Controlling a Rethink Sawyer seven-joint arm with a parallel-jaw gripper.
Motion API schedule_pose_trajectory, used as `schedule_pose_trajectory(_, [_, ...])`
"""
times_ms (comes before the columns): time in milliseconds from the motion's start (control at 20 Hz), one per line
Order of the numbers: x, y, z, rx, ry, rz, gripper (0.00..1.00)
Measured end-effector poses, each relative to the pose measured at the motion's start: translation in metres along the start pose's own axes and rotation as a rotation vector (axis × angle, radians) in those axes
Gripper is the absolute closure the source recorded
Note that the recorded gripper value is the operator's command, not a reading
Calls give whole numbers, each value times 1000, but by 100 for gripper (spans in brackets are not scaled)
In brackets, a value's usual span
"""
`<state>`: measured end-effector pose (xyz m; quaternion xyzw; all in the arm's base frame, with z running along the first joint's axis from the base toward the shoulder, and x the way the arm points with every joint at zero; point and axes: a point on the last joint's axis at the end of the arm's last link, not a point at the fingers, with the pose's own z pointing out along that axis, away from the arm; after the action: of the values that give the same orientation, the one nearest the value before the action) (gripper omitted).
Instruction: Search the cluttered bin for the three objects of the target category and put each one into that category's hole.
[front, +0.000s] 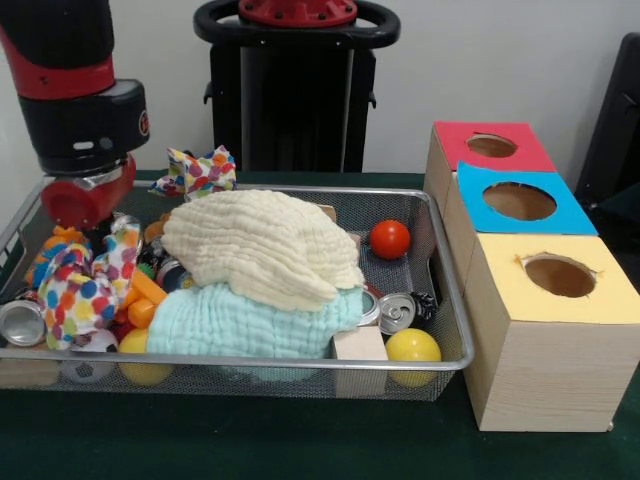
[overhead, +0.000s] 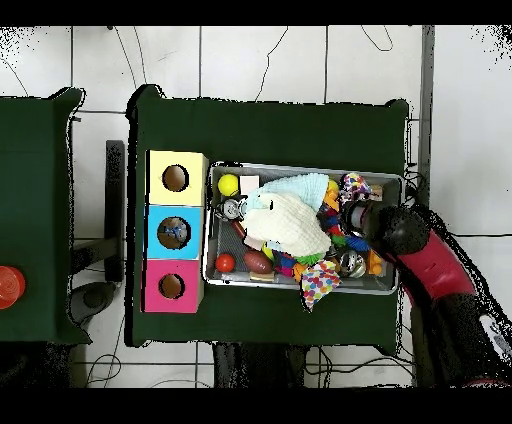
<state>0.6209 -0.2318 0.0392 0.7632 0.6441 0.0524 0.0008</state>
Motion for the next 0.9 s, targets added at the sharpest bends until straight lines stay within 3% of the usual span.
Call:
schedule_pose_trajectory(200, [20,-7,-12,16,60,41,100])
schedule_pose_trajectory(400, [53,-25,-29,102,158,63,100])
schedule_pose_trajectory(700, [107,-57,-51,276,300,37,100])
schedule_pose_trajectory(800, [130,-71,-61,352,354,18,100])
schedule_pose_trajectory(900, [143,-80,-67,395,379,4,100])
